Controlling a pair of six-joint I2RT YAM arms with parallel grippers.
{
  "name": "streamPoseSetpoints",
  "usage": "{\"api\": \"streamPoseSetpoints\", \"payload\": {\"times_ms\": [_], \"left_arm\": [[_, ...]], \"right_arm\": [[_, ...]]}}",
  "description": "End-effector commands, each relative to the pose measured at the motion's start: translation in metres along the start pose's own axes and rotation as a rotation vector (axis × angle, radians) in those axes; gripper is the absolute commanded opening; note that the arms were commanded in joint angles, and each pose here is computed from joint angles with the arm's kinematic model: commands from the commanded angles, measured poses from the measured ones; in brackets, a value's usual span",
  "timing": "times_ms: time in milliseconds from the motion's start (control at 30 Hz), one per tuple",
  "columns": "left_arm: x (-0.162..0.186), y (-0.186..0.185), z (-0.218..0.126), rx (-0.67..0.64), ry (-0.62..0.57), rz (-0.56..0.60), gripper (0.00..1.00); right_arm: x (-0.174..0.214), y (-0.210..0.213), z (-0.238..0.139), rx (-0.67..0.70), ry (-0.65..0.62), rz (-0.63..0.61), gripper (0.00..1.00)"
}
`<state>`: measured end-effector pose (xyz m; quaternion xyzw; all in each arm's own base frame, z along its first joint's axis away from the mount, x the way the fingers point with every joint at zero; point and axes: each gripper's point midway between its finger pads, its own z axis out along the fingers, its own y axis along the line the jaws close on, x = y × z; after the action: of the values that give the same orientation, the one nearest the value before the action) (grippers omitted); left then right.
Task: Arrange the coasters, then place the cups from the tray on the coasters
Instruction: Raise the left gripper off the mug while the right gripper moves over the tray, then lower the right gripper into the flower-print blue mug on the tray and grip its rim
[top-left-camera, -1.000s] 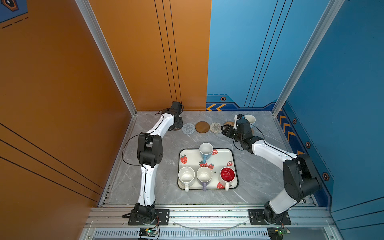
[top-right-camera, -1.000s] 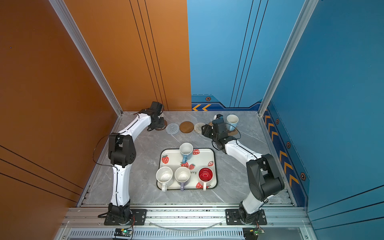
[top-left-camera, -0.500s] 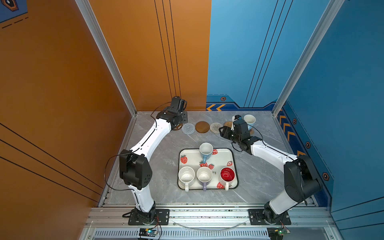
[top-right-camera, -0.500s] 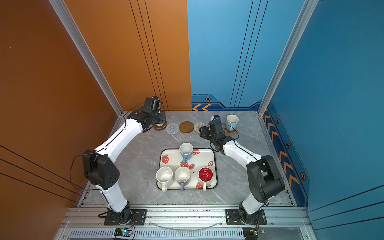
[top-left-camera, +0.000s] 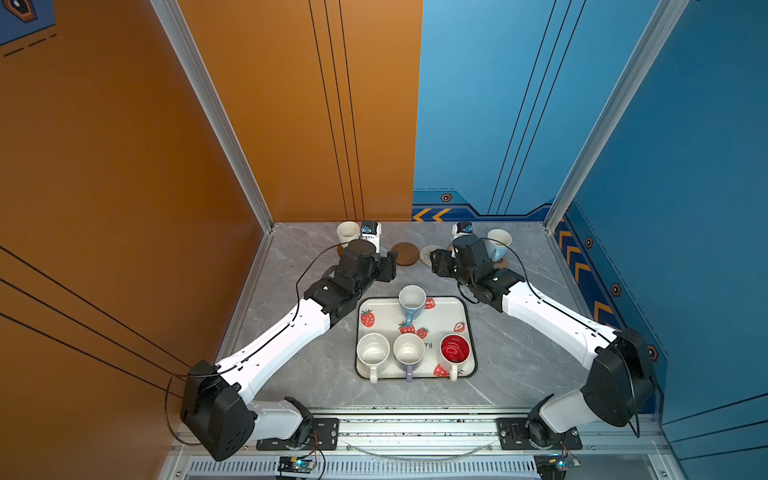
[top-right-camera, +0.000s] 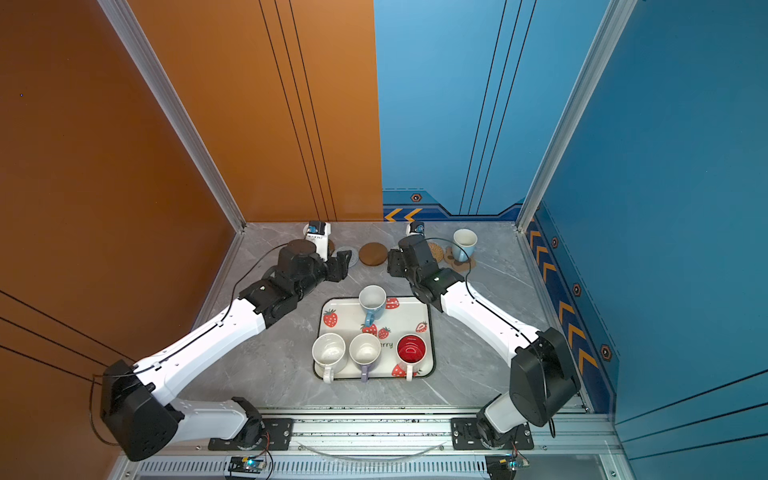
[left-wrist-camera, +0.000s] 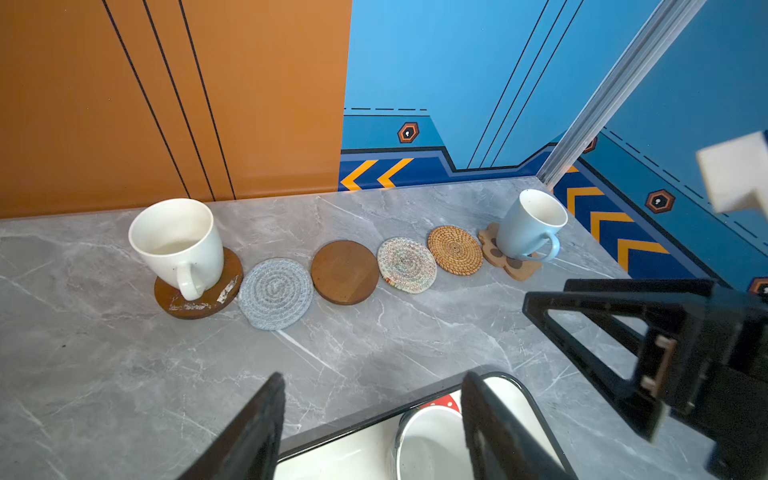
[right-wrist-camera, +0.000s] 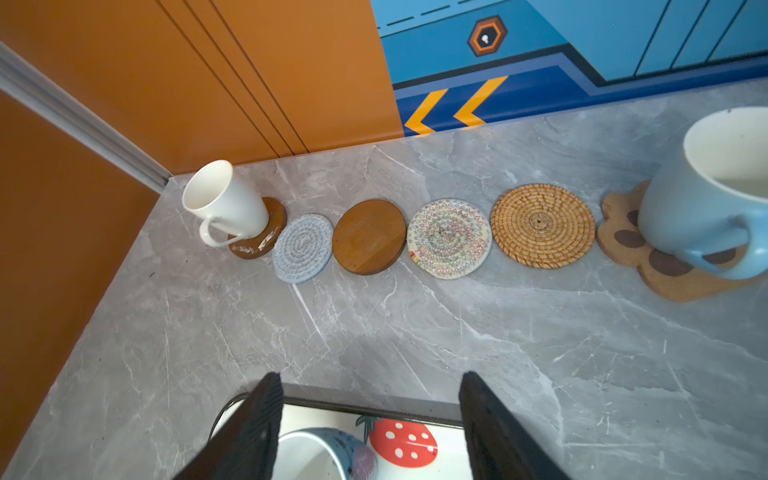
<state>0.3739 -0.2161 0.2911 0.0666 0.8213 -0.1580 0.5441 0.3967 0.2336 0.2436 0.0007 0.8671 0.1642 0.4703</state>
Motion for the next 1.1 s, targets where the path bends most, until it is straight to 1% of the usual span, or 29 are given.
{"api": "streamPoseSetpoints", "payload": {"times_ms": [0,67,233,333,367,467,500,533,667,767,900,1067], "left_arm": [[-0.005,0.000,-0.002,-0.026,-0.045,0.028,0.70],[-0.003,-0.004,-0.004,-0.017,-0.042,0.045,0.72],[0.000,-0.002,-0.014,-0.029,-0.052,0.083,0.75],[-0.003,0.009,-0.023,-0.080,-0.078,0.084,0.82],[0.006,0.018,-0.024,-0.116,-0.065,0.087,0.84],[0.009,0.029,-0.033,-0.151,-0.071,0.102,0.85],[0.009,0.031,-0.036,-0.156,-0.076,0.104,0.85],[0.009,0.034,-0.039,-0.161,-0.082,0.103,0.91],[0.011,0.043,-0.046,-0.174,-0.105,0.089,0.94],[0.013,0.052,-0.047,-0.190,-0.121,0.069,0.97],[0.019,0.064,-0.044,-0.205,-0.108,0.037,0.99],[0.022,0.067,-0.043,-0.200,-0.100,0.024,1.00]], "right_arm": [[-0.011,0.018,-0.028,0.003,-0.025,-0.108,0.69],[0.001,0.032,-0.035,-0.012,0.002,-0.160,0.71],[0.040,0.032,-0.040,0.025,0.084,-0.218,0.72],[0.064,0.029,-0.041,0.052,0.117,-0.241,0.73],[0.071,0.029,-0.042,0.057,0.126,-0.242,0.73],[0.090,0.031,-0.039,0.048,0.177,-0.231,0.75],[0.095,0.033,-0.038,0.041,0.195,-0.224,0.76],[0.100,0.033,-0.036,0.036,0.214,-0.213,0.76],[0.115,0.036,-0.030,0.035,0.261,-0.194,0.77],[0.124,0.035,-0.028,0.054,0.275,-0.197,0.80],[0.140,0.038,-0.023,0.050,0.315,-0.190,0.82],[0.157,0.038,-0.021,0.051,0.353,-0.188,0.83]]}}
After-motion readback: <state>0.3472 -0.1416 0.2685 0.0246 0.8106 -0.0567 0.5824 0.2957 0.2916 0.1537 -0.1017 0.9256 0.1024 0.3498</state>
